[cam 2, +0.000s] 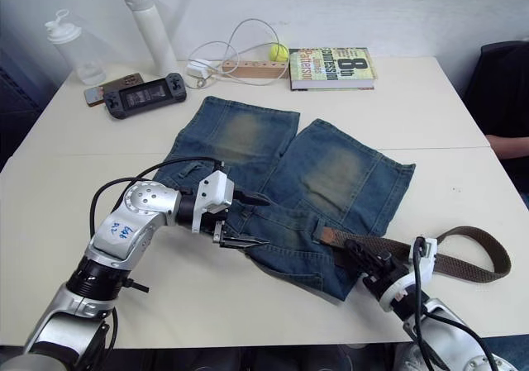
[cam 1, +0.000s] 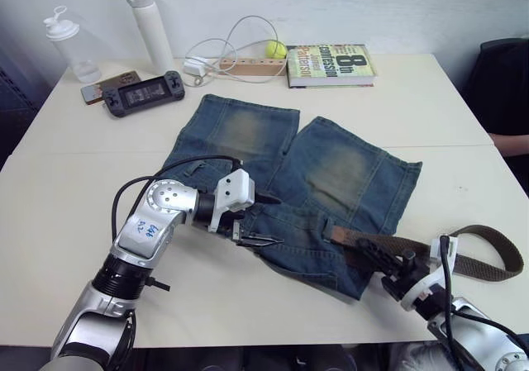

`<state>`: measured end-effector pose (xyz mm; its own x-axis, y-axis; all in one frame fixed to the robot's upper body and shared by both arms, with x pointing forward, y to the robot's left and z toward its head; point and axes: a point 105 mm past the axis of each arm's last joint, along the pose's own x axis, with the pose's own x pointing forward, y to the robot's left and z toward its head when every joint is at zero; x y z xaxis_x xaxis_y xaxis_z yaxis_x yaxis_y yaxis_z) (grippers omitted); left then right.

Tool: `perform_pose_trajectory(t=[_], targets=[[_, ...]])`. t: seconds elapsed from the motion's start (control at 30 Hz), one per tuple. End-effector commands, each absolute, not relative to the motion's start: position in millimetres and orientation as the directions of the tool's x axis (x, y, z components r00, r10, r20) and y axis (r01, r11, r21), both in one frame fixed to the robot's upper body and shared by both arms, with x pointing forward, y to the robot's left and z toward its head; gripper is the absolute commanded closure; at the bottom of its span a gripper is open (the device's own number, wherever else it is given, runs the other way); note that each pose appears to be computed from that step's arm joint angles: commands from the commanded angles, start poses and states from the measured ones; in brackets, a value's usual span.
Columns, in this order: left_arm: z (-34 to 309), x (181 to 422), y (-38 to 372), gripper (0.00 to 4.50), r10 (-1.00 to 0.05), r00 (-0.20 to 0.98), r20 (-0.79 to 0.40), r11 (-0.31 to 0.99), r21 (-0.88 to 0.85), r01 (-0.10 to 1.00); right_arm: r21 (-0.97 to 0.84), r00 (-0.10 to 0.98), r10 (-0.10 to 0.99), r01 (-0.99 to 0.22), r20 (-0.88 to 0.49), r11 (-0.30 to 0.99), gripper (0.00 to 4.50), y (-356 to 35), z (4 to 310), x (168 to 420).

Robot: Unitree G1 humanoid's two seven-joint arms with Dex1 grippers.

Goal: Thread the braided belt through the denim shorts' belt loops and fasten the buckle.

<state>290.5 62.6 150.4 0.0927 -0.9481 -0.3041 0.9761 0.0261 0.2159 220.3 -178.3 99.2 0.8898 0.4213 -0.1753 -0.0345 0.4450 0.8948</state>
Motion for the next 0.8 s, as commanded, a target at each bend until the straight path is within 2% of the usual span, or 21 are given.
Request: perform_pose_trajectory(t=[0.03,0.17,0.33,0.43,0.6,0.8], targets=[[156.4,288.6,62.9,0.03,-0.950,0.093,-0.297,0.017,0.249,0.968,0.909,0.888,0.441,-0.069,-0.133,0.412,4.50,-170.6,105.9,219.0],[156.8,288.6,62.8,0.03,-0.950,0.095,-0.297,0.019,0.251,0.968,0.911,0.888,0.442,-0.070,-0.129,0.407,4.50,-169.5,103.8,221.1],[159.2,287.8,60.1,0.03,-0.951,0.092,-0.296,0.014,0.254,0.967,0.939,0.902,0.426,-0.089,-0.066,0.332,4.50,-166.3,99.3,234.8],[160.4,287.6,59.6,0.03,-0.950,0.092,-0.297,0.013,0.257,0.966,0.941,0.908,0.414,-0.084,-0.063,0.327,4.50,-174.0,85.8,238.1],[162.0,287.0,59.8,0.03,-0.948,0.089,-0.306,0.006,0.262,0.965,0.935,0.884,0.461,-0.100,-0.073,0.339,4.50,-176.2,70.5,237.1],[163.2,287.1,59.3,0.03,-0.947,0.087,-0.310,0.003,0.263,0.965,0.934,0.822,0.566,-0.149,-0.066,0.326,4.50,-164.9,61.1,240.7]])
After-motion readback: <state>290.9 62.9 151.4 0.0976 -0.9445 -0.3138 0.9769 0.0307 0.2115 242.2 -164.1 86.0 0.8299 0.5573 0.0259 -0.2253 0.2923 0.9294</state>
